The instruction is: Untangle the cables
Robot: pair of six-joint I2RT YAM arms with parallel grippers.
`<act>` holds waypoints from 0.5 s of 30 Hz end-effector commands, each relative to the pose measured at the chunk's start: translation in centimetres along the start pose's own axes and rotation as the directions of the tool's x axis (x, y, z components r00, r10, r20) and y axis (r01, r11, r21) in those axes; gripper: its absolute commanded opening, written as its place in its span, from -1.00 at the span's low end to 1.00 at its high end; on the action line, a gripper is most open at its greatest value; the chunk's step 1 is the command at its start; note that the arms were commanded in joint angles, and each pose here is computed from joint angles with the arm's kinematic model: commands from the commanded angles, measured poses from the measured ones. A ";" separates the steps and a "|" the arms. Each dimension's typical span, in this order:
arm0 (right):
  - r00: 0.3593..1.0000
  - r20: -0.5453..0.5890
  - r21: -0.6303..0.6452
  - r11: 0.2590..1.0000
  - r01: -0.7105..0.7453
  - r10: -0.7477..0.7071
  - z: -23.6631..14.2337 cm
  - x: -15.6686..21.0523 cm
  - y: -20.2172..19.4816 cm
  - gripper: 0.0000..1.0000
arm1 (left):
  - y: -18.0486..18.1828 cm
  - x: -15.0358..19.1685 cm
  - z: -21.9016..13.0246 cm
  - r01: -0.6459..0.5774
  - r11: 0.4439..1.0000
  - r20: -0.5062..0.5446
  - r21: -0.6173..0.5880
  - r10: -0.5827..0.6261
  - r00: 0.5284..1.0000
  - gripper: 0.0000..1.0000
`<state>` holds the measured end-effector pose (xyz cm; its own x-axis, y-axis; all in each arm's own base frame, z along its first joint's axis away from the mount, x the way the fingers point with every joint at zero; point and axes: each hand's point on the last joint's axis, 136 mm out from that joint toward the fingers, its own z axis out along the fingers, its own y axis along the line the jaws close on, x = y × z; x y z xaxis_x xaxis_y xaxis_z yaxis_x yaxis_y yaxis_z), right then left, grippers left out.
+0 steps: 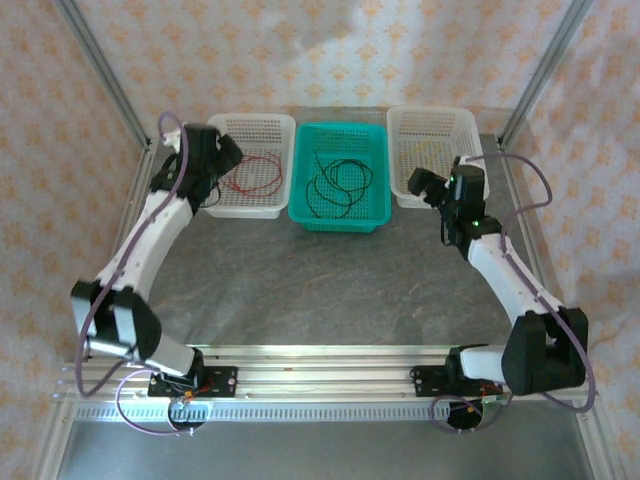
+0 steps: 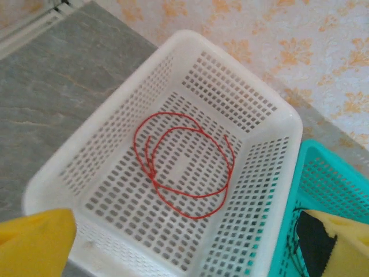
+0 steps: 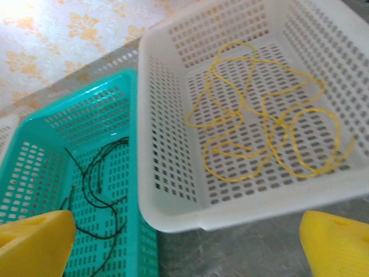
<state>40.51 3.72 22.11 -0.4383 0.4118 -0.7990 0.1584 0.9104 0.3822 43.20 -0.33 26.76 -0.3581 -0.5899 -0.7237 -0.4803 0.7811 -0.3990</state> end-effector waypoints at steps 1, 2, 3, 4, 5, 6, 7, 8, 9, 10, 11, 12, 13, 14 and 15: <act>0.996 0.088 0.069 0.997 0.023 -0.030 -2.0 -0.3 -1.9 0.99 | 3.3 0.7 -0.4 -0.021 1.000 0.113 -0.006 0.022 0.993 0.99; 0.995 0.090 0.096 0.995 0.023 -0.032 -2.5 0.3 -2.8 0.99 | 3.8 1.3 -0.9 -0.072 0.997 0.132 0.020 0.069 0.989 0.99; 0.995 0.092 0.121 0.992 0.018 -0.029 -2.8 0.8 -3.6 0.99 | 4.5 1.7 -1.3 -0.084 0.996 0.160 0.028 0.079 0.984 0.99; 0.995 0.097 0.134 0.991 0.021 -0.034 -3.4 1.4 -4.1 0.99 | 5.4 2.2 -1.8 -0.090 0.995 0.188 0.028 0.084 0.979 0.99; 0.994 0.107 0.150 0.989 0.017 -0.033 -3.9 1.9 -4.8 0.99 | 6.4 2.5 -2.3 -0.098 0.995 0.222 0.024 0.090 0.971 0.99; 0.991 0.132 0.175 0.985 -0.013 -0.010 -4.5 2.2 -5.7 0.99 | 7.0 2.9 -2.7 -0.113 0.993 0.251 0.026 0.103 0.963 0.99; 0.984 0.176 0.207 0.976 -0.059 0.022 -5.2 2.5 -6.8 0.99 | 7.8 3.3 -3.2 -0.140 0.990 0.288 0.029 0.126 0.949 0.99; 0.974 0.222 0.223 0.970 -0.095 0.045 -6.0 2.8 -7.8 0.99 | 8.3 3.6 -3.7 -0.165 0.985 0.330 0.043 0.142 0.933 0.99; 0.965 0.256 0.225 0.968 -0.115 0.055 -6.4 3.2 -8.5 0.99 | 8.8 3.8 -4.1 -0.176 0.983 0.368 0.048 0.146 0.918 0.99; 0.956 0.289 0.214 0.971 -0.111 0.045 -6.8 3.9 -9.0 0.99 | 9.9 4.4 -4.3 -0.183 0.982 0.402 0.036 0.154 0.903 0.99; 0.949 0.314 0.205 0.974 -0.096 0.027 -7.0 4.5 -9.4 0.99 | 10.6 4.8 -4.5 -0.196 0.980 0.425 0.025 0.167 0.890 0.99; 0.941 0.337 0.202 0.976 -0.077 0.005 -7.1 5.3 -9.9 0.99 | 11.4 5.5 -4.4 -0.209 0.978 0.434 0.007 0.185 0.882 0.99; 0.933 0.359 0.203 0.976 -0.072 -0.005 -7.2 6.1 -10.6 0.99 | 12.1 6.1 -4.1 -0.225 0.974 0.428 -0.017 0.211 0.879 0.99; 0.924 0.382 0.199 0.977 -0.079 -0.003 -7.3 6.1 -10.9 0.99 | 12.6 6.8 -3.7 -0.246 0.969 0.412 -0.033 0.237 0.880 0.99; 0.927 0.376 0.219 0.973 -0.078 -0.010 -7.2 5.7 -11.4 0.99 | 12.9 7.5 -3.2 -0.262 0.964 0.397 -0.040 0.256 0.881 0.99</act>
<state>29.38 -2.77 13.84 -0.2254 0.4110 -0.8833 0.3594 0.8778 0.3167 31.23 3.78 15.83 -0.2243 -0.3218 -0.9199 -0.4009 0.8908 -0.2138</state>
